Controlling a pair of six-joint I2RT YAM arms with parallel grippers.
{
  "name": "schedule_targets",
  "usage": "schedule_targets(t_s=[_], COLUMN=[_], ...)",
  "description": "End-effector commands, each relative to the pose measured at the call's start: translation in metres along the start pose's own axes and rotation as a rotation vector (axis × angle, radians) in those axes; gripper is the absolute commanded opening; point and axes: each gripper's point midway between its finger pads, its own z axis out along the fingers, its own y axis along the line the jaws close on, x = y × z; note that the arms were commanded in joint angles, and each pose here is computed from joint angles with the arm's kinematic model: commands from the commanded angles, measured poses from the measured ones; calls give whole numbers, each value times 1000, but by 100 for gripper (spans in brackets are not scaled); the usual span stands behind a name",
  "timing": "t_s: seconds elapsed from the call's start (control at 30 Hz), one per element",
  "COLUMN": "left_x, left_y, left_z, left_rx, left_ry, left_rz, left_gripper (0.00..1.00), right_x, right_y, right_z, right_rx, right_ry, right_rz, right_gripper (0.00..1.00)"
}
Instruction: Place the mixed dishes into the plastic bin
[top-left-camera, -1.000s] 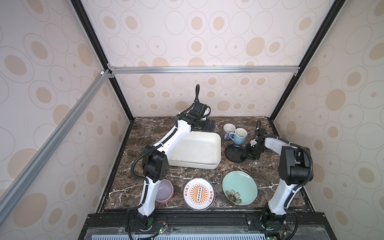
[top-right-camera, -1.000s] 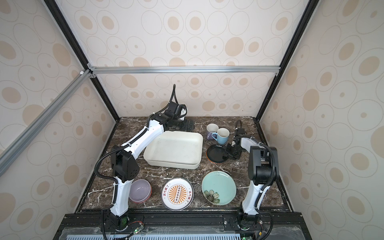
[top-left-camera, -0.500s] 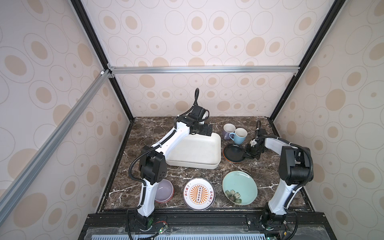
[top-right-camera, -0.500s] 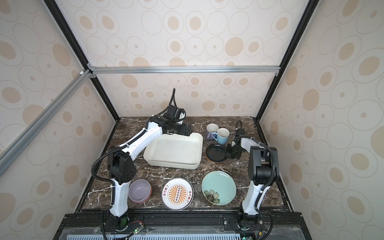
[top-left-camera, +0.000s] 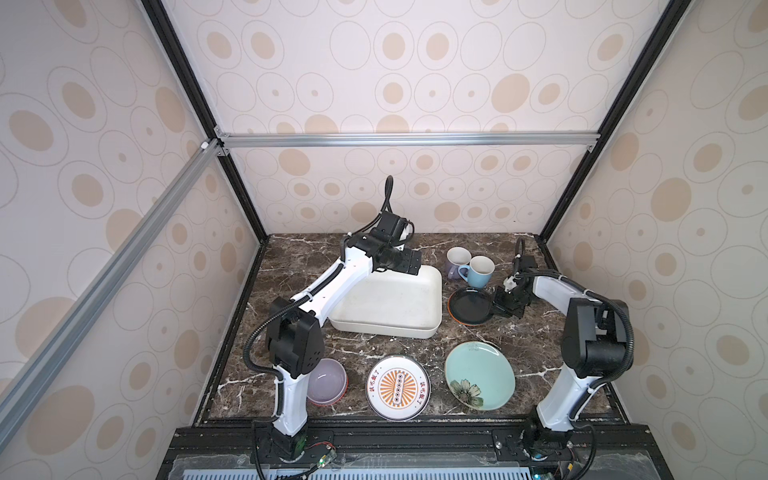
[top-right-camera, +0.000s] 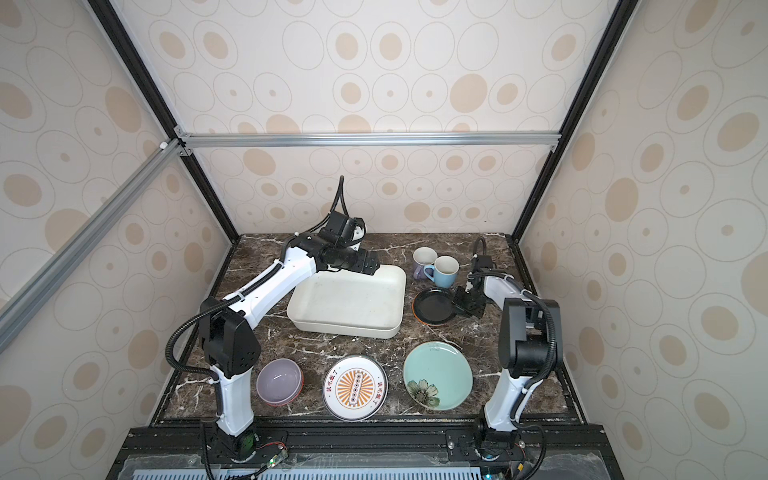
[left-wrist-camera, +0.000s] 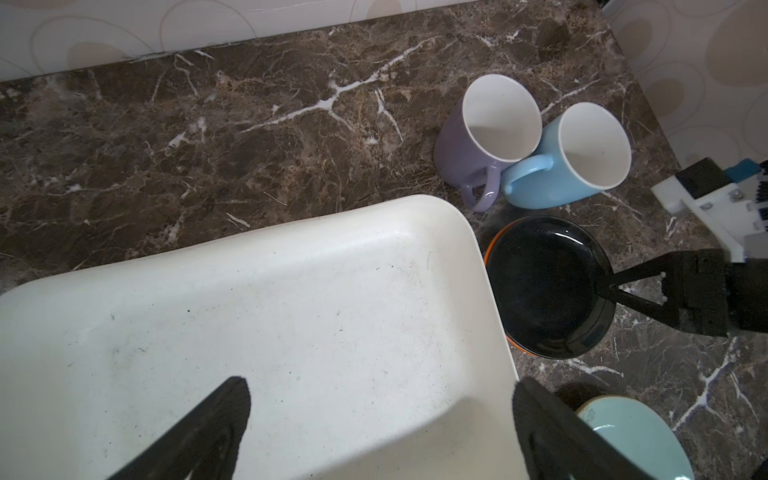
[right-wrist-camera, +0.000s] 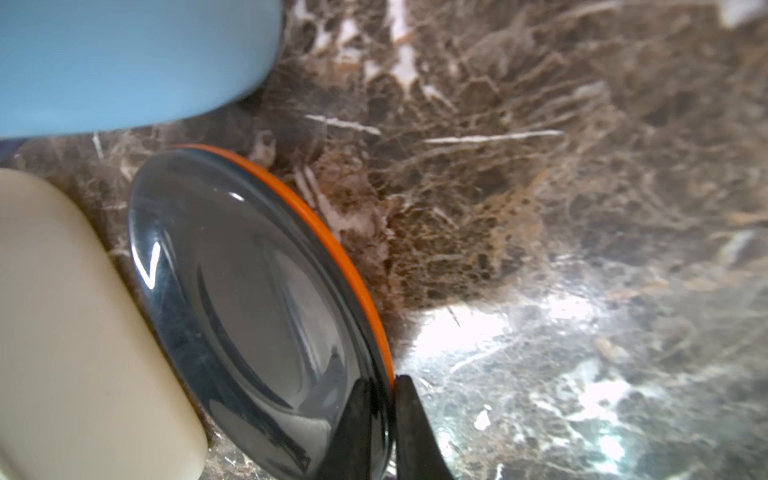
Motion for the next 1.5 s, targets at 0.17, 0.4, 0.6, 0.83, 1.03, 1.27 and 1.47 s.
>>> schedule_targets(t_s=[0.17,0.4,0.6,0.83,1.03,1.27,1.47], left_x=[-1,13,73,150,193,207,213], left_y=[-6,-11,-45,-91,-109,-125,-139], left_z=[-15,-20,-18,-28,-33,-28,-15], left_rx=[16,36,67,211,309,362,397], left_ry=[-23,9,162,319,407,432,459], left_rz=[34,42,190,265,279,295,309], left_gripper=[99,99,96,91,90,90,87], right_x=[8,27,93,170,201,216,221], right_y=[-6,-10,-28,-49,-58,-66,-69], right_z=[-5,-30,-61,-84,-78,-70,-55], right_rx=[24,38,101,172,177,190,166], right_ry=[21,21,65,105,112,110,105], right_rz=[-11,6,69,122,192,248,297], right_gripper=[21,44,52,66,68,69,69])
